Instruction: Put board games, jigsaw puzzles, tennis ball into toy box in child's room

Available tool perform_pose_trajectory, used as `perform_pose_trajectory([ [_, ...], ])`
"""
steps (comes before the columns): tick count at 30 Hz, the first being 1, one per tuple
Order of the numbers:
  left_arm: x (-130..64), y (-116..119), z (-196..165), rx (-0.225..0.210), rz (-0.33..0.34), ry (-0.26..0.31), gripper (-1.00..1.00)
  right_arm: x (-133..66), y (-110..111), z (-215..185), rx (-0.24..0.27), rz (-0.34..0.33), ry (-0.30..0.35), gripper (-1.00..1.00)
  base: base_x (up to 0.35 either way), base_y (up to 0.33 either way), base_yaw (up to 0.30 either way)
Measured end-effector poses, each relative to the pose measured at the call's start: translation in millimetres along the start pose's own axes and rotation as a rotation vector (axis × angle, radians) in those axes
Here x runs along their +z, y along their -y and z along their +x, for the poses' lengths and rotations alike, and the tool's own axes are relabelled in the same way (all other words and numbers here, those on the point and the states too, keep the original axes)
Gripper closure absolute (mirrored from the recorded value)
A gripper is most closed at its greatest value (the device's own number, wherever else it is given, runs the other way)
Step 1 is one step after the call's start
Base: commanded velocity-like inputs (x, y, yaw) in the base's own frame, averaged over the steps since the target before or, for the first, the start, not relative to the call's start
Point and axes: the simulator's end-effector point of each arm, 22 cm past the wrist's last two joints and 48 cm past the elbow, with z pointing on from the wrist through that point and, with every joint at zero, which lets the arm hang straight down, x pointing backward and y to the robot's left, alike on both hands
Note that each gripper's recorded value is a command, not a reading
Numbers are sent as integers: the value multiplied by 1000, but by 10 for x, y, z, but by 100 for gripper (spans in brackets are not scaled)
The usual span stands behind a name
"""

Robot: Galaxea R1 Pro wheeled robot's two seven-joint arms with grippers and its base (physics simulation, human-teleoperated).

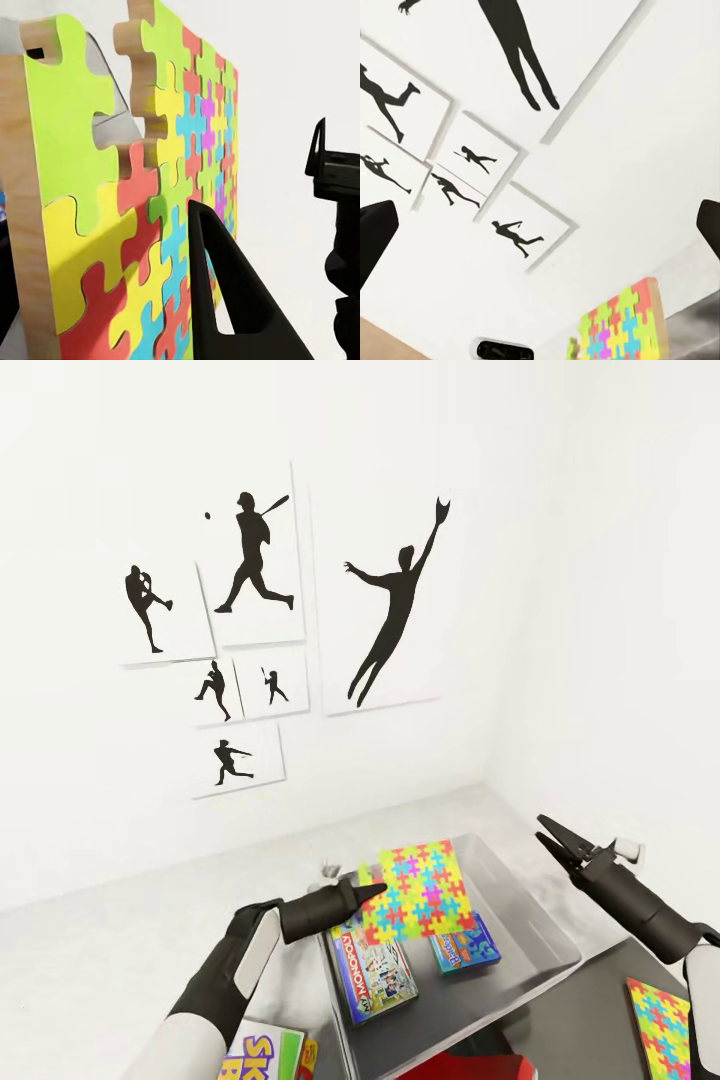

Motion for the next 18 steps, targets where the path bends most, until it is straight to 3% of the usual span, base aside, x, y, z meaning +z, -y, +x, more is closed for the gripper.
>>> perform_pose_trajectory([
  [4, 13, -57, 49, -9, -10, -2, 100, 1, -3, 0, 0, -2, 2, -100, 0, 0, 0],
  [11, -7, -456, 286, -88, -120, -26, 100, 10, -6, 8, -1, -2, 1, -100, 0, 0, 0],
  [18, -27, -624, 442, -135, -162, -46, 100, 19, -1, 22, 0, 0, -1, -100, 0, 0, 0],
])
